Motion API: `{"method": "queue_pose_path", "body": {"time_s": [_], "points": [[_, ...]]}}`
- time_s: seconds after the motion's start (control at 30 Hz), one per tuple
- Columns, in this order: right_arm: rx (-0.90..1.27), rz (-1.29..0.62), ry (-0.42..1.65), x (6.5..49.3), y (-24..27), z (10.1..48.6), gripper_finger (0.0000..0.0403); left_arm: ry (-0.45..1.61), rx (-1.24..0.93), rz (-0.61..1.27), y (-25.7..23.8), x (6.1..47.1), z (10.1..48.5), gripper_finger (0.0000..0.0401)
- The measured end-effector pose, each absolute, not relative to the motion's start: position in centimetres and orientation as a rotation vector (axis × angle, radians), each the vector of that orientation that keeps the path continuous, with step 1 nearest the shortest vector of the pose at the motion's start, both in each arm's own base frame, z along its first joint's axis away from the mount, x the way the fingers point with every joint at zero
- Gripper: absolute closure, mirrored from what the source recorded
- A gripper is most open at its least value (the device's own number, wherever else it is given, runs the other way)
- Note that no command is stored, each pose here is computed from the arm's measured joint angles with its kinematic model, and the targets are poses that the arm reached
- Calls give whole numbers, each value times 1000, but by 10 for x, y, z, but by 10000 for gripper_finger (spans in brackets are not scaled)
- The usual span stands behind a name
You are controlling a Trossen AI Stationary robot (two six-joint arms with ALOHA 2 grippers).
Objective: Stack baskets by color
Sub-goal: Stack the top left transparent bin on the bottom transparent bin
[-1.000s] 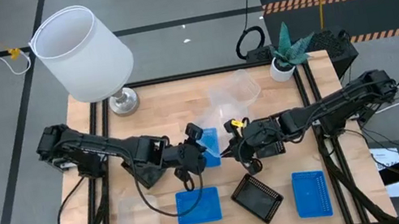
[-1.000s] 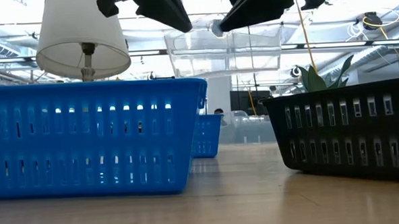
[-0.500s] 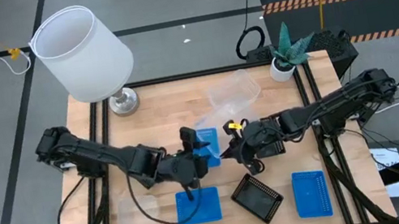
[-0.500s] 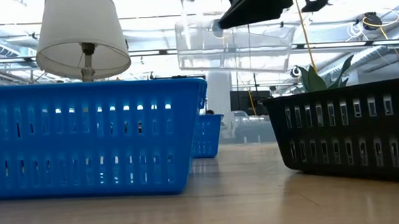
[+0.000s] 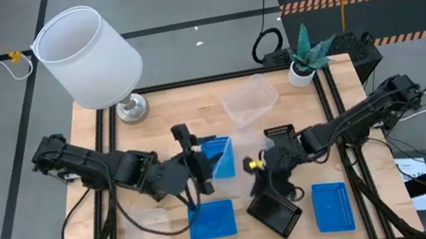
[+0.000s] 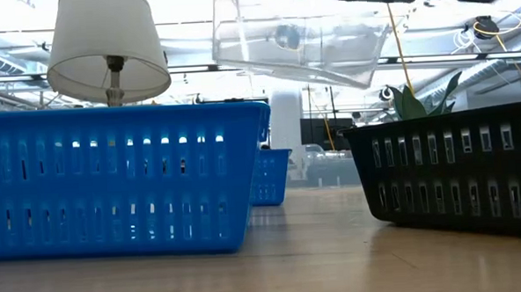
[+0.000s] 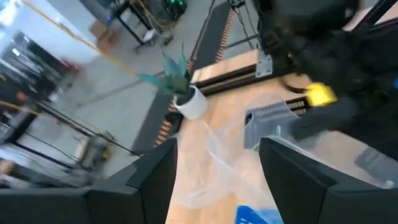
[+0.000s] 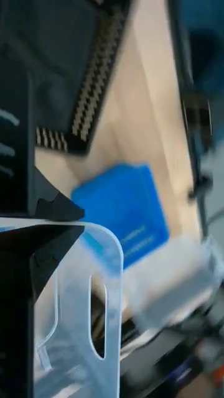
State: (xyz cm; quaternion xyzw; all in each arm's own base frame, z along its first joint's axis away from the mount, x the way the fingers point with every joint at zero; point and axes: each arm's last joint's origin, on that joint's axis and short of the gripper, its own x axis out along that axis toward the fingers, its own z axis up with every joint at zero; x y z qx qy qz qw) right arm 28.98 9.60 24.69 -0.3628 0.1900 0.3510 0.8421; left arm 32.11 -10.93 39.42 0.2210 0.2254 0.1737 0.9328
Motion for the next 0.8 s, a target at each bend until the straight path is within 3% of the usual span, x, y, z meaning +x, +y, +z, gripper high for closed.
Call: {"method": "queue_pose_path", "body": {"time_s": [0.23,0.57,0.8], "points": [[-848,812,400,297,109,229,402,532,304,156,-75,333,388,166],[-833,851,379,317,115,234,403,688,333,39,-33,352,363,78],[-832,868,422,328,118,223,403,770,310,-29,-29,371,336,84]]}}
